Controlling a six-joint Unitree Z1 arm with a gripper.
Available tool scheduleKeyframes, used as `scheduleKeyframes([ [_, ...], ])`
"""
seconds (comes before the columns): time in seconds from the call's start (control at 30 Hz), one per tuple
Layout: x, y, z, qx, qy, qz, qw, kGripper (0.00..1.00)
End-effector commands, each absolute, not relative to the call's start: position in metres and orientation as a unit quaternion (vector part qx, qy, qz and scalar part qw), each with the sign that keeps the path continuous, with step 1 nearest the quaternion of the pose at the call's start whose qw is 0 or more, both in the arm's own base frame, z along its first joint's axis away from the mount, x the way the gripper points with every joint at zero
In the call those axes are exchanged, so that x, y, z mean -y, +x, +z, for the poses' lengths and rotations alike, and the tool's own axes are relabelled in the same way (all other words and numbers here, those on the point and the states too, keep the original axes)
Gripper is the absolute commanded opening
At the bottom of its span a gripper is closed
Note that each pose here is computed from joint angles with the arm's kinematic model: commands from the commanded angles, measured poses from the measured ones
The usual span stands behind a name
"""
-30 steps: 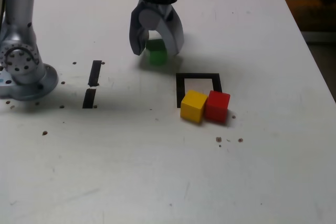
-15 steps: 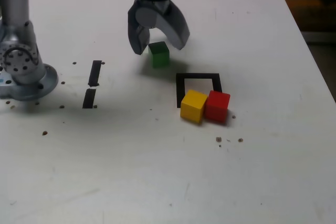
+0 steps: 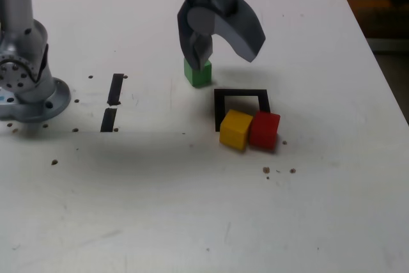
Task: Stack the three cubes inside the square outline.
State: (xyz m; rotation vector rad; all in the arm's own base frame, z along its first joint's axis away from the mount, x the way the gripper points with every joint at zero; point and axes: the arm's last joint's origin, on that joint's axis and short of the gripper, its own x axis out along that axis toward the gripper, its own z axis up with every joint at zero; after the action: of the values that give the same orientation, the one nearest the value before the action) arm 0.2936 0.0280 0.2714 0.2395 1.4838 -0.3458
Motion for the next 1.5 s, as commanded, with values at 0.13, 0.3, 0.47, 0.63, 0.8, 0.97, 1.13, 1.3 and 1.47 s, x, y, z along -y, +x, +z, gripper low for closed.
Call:
scheduleKeyframes([
  [0.13,-0.023,0.318,0.265,-0.669,0.112,-0.162,0.716,0.91],
  [0.3,-0.020,0.340,0.266,-0.666,0.112,-0.165,0.719,0.91],
  [0.47,-0.021,0.363,0.265,-0.666,0.111,-0.164,0.719,0.91],
  [0.63,-0.022,0.377,0.255,-0.675,0.107,-0.163,0.712,0.91],
  [0.8,-0.022,0.385,0.240,-0.688,0.097,-0.165,0.700,0.91],
  [0.97,-0.019,0.389,0.227,-0.698,0.086,-0.172,0.690,0.91],
  [1.13,-0.007,0.391,0.223,-0.701,0.085,-0.178,0.685,0.91],
  [1.3,0.013,0.392,0.220,-0.703,0.086,-0.188,0.681,0.91],
  [1.47,0.034,0.390,0.217,-0.707,0.085,-0.194,0.674,0.91],
])
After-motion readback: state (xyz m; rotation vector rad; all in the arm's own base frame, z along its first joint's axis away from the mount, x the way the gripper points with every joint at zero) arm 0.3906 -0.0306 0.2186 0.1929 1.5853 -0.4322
